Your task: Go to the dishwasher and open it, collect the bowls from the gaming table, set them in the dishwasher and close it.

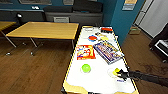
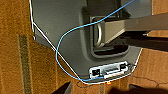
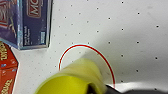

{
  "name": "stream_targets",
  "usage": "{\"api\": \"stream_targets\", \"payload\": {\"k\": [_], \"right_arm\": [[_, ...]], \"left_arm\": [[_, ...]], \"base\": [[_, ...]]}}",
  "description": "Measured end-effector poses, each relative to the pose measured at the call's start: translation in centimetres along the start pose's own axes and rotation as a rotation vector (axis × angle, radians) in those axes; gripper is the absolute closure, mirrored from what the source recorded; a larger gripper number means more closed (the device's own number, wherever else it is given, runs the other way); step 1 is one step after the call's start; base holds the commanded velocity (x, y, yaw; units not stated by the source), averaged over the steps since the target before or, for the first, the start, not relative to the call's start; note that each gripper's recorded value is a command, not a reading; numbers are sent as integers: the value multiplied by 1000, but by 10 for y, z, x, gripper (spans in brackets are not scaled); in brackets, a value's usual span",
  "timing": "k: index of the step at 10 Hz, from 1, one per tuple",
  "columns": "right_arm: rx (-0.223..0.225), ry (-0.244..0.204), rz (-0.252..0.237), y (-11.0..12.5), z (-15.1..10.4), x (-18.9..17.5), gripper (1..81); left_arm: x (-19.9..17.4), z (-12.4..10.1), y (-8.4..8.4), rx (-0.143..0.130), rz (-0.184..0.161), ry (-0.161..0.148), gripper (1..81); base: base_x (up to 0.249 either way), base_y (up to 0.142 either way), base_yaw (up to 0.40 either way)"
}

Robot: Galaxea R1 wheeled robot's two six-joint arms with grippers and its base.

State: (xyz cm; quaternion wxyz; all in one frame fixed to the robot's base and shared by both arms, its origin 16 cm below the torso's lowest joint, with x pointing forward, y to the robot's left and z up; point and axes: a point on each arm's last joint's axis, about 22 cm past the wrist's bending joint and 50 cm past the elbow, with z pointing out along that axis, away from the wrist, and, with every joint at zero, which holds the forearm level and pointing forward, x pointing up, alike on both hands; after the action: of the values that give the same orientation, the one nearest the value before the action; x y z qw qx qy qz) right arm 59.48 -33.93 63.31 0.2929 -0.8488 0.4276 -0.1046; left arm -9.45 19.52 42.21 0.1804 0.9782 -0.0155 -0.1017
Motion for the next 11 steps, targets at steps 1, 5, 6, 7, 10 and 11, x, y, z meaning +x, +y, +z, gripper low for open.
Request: {"api": "stream_targets", "payload": {"k": [1,5,6,7,10,11], "right_arm": [[-4,-1,-1,4,0,-1,811],[-4,18,17,6,-43,34,811],[15,40,5,-8,-69,57,811],[33,62,-11,-24,-105,82,811],[-29,69,-22,13,-196,110,811],[-50,76,-37,25,-224,115,811]], "left_arm": [[0,0,0,1,-1,0,10],[0,0,1,-2,-3,4,10],[1,0,1,-2,-3,4,10],[1,1,3,-5,-3,6,10],[2,4,14,-20,-2,8,10],[2,3,13,-20,-2,8,10]], "base": [[0,0,0],[0,0,0],[0,0,0],[0,0,0],[0,0,0],[0,0,0]]}}
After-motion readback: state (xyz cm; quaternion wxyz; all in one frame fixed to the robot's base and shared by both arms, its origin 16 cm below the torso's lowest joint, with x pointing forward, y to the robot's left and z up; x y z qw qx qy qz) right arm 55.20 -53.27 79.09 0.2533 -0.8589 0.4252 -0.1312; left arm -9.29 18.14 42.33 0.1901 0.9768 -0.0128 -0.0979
